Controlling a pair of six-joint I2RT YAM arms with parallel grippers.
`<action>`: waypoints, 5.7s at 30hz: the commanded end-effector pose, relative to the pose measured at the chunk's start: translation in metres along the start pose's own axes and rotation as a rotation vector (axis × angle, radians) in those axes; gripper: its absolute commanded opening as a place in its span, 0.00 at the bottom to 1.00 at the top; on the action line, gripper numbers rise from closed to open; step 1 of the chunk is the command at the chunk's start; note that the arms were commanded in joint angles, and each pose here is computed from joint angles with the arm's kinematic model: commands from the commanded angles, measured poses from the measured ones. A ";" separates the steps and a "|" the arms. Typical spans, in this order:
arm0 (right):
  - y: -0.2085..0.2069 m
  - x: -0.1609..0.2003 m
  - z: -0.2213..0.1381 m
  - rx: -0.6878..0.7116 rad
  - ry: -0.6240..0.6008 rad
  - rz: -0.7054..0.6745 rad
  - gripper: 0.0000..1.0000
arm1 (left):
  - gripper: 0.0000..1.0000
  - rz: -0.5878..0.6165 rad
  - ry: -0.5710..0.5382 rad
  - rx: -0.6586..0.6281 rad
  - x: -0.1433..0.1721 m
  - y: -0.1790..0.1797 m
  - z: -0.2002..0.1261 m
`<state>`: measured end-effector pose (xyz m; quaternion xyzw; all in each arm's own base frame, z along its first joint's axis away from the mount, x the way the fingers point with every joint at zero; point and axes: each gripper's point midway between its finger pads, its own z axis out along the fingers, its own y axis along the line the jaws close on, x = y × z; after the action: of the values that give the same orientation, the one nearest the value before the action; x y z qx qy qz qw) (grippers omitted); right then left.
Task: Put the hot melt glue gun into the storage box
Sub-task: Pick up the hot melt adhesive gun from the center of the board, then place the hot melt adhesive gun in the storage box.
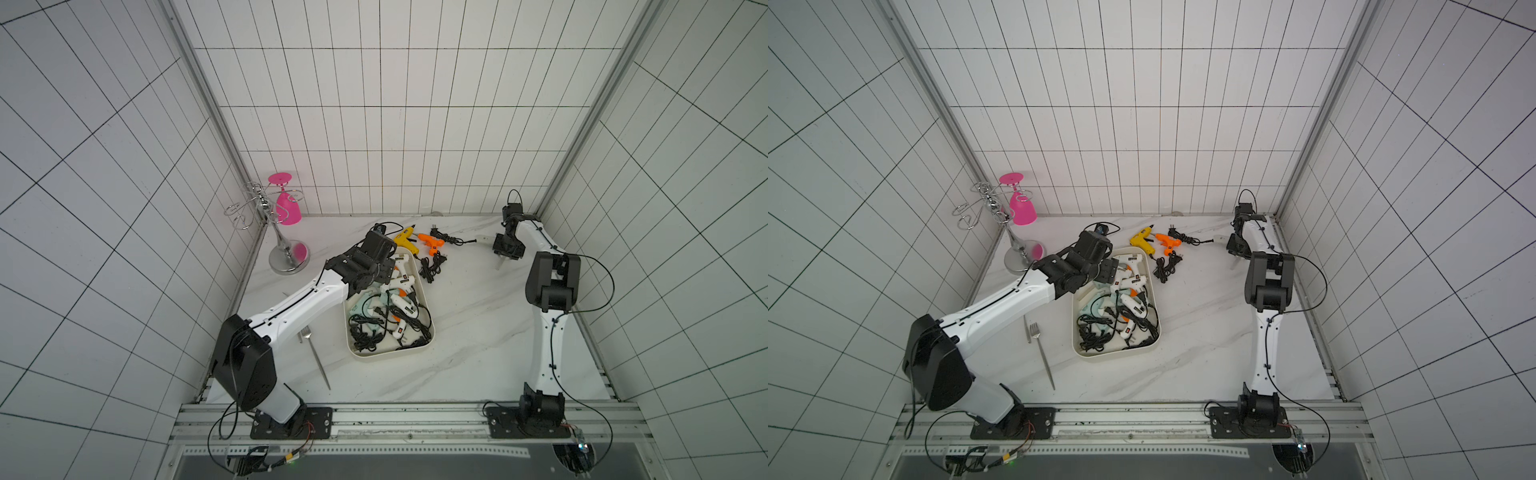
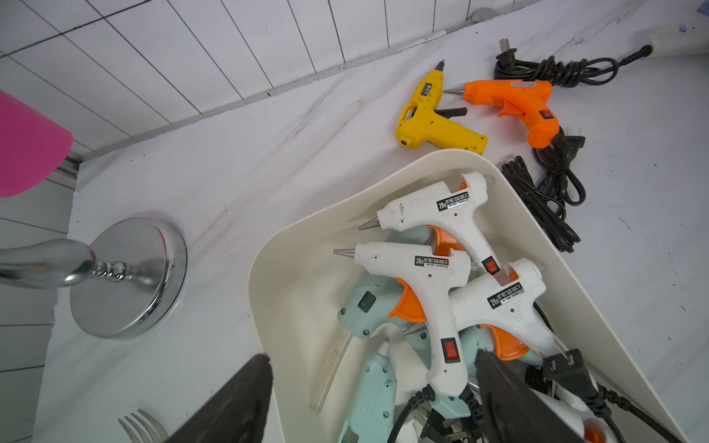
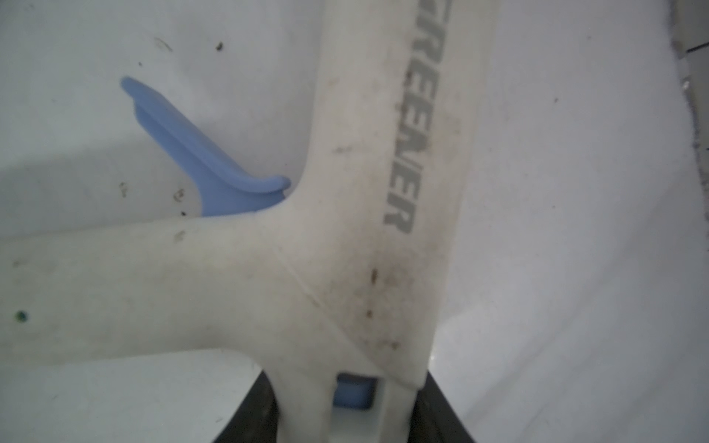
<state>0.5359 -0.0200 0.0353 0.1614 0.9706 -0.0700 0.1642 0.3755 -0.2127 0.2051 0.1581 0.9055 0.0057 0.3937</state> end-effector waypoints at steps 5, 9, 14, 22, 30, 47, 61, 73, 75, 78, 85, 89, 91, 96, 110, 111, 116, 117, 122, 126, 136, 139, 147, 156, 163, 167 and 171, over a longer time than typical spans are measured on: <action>-0.004 -0.001 -0.112 -0.073 -0.175 0.000 0.16 | 0.99 0.221 -0.231 0.286 -0.061 -0.062 -0.011; 0.005 0.019 -0.166 -0.139 -0.189 -0.034 0.16 | 0.99 0.406 -0.318 0.287 -0.072 -0.096 -0.012; 0.020 0.062 -0.213 -0.152 -0.142 -0.172 0.14 | 0.99 0.639 -0.409 0.119 -0.087 -0.130 -0.003; 0.038 0.108 -0.262 -0.230 -0.075 -0.290 0.13 | 0.99 0.826 -0.552 -0.034 -0.103 -0.177 -0.003; 0.048 0.142 -0.286 -0.280 0.018 -0.398 0.11 | 0.99 0.938 -0.586 -0.126 -0.094 -0.186 0.007; 0.076 0.182 -0.313 -0.413 0.064 -0.508 0.08 | 0.60 0.969 -0.616 -0.232 -0.084 -0.189 0.021; 0.086 0.172 -0.324 -0.424 -0.019 -0.534 0.33 | 0.00 0.967 -0.542 -0.171 -0.072 -0.200 0.007; 0.073 0.079 -0.389 -0.766 -0.350 -0.232 0.63 | 0.00 0.719 -0.428 0.030 -0.065 -0.157 -0.029; 0.069 0.070 -0.404 -0.810 -0.411 -0.218 0.65 | 0.00 0.655 -0.404 0.069 -0.066 -0.146 -0.035; 0.066 0.062 -0.417 -0.845 -0.484 -0.207 0.67 | 0.00 0.523 -0.374 0.116 -0.069 -0.124 -0.046; 0.075 0.075 -0.371 -0.862 -0.379 -0.176 0.68 | 0.00 0.081 -0.287 0.229 -0.061 -0.050 -0.075; 0.095 0.091 -0.342 -0.915 -0.289 -0.200 0.68 | 0.00 -0.176 -0.292 0.293 -0.034 -0.019 -0.079; 0.105 0.099 -0.330 -0.914 -0.252 -0.226 0.69 | 0.00 -0.258 -0.362 0.337 -0.024 -0.017 -0.079; 0.132 0.122 -0.306 -0.861 -0.151 -0.348 0.68 | 0.00 -0.450 -0.372 0.431 0.006 -0.024 -0.060; 0.166 0.157 -0.261 -0.786 0.021 -0.469 0.68 | 0.00 -0.675 -0.325 0.503 0.050 -0.035 -0.013; 0.167 0.158 -0.260 -0.785 0.026 -0.475 0.68 | 0.00 -0.665 -0.322 0.513 0.050 -0.038 -0.013; 0.168 0.159 -0.255 -0.764 0.031 -0.489 0.68 | 0.00 -0.604 -0.333 0.495 0.043 -0.036 -0.025; 0.168 0.158 -0.254 -0.762 0.031 -0.491 0.68 | 0.00 -0.614 -0.336 0.498 0.044 -0.035 -0.026; 0.170 0.157 -0.250 -0.752 0.039 -0.501 0.68 | 0.00 -0.636 -0.314 0.556 0.052 -0.044 -0.025; 0.174 0.161 -0.244 -0.754 0.065 -0.506 0.67 | 0.00 -0.675 -0.285 0.553 0.059 -0.045 -0.021; 0.185 0.168 -0.233 -0.747 0.098 -0.534 0.67 | 0.00 -0.844 -0.222 0.523 0.102 -0.040 0.002; 0.193 0.171 -0.232 -0.731 0.086 -0.569 0.67 | 0.00 -0.898 -0.210 0.476 0.120 -0.030 0.005; 0.248 0.181 -0.236 -0.757 0.044 -0.671 0.67 | 0.42 -0.835 -0.118 0.390 0.141 -0.037 0.003; 0.301 0.198 -0.251 -0.813 0.005 -0.775 0.66 | 0.79 -0.741 0.015 0.385 0.151 -0.053 0.000; 0.302 0.208 -0.247 -0.754 -0.023 -0.786 0.66 | 0.84 -0.580 -0.081 0.475 0.109 -0.057 -0.038; 0.303 0.209 -0.258 -0.772 -0.056 -0.791 0.67 | 0.91 -0.442 -0.257 0.512 0.067 -0.047 -0.084; 0.303 0.222 -0.260 -0.728 -0.087 -0.832 0.67 | 0.91 -0.336 -0.381 0.545 0.044 -0.037 -0.127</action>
<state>0.3742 0.3755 0.1654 -0.2898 0.9126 0.2217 0.1846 0.2566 -0.2247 0.2336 0.0381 0.8120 -0.3527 0.4635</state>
